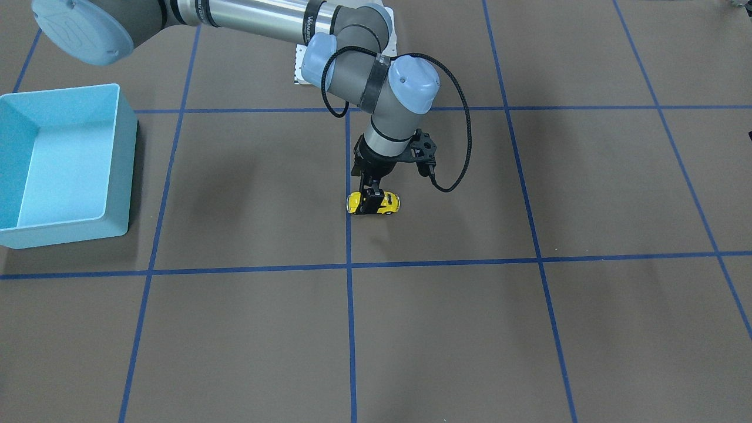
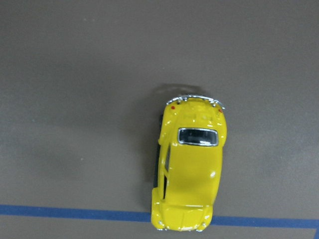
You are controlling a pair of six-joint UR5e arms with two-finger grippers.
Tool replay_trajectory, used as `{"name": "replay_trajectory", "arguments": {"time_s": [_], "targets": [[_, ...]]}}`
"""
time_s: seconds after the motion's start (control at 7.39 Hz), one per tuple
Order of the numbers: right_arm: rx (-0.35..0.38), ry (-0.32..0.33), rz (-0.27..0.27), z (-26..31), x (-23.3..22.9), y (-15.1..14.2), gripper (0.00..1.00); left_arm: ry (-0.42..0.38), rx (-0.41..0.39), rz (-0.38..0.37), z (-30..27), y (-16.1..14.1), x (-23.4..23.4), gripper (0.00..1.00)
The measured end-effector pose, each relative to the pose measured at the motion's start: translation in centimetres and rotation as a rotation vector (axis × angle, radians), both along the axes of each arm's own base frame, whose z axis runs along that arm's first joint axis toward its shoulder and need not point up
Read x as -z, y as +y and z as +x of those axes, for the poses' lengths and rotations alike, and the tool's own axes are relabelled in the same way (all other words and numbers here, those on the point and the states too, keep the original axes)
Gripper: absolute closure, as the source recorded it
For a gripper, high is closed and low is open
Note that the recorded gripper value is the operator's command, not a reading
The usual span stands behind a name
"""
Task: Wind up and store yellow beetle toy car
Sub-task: 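Close the right gripper on the car and lift it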
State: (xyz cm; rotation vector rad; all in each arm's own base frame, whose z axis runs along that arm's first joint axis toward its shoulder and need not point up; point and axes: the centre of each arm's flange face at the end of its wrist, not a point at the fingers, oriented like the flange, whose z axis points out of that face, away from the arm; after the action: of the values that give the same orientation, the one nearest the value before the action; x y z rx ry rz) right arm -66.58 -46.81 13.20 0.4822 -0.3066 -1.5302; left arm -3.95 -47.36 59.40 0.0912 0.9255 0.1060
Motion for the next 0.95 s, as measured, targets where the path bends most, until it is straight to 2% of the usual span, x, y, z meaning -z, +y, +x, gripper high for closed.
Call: {"name": "replay_trajectory", "arguments": {"time_s": [0.27,0.54,0.68,0.95], "targets": [[-0.05,-0.025,-0.065,-0.4,-0.1,-0.5,0.01,0.0,0.0,0.0,0.0,0.0,0.0,0.0],[-0.039,-0.047,-0.137,-0.9,-0.3,0.0,0.01,0.0,0.0,0.0,0.0,0.0,0.0,0.0],[-0.034,-0.048,-0.151,-1.0,-0.6,0.1,0.01,0.0,0.0,-0.001,0.0,0.0,0.0,0.0],[-0.039,-0.051,-0.143,-1.5,-1.5,-0.3,0.01,0.0,-0.001,-0.002,0.0,0.0,-0.1,0.0]]}}
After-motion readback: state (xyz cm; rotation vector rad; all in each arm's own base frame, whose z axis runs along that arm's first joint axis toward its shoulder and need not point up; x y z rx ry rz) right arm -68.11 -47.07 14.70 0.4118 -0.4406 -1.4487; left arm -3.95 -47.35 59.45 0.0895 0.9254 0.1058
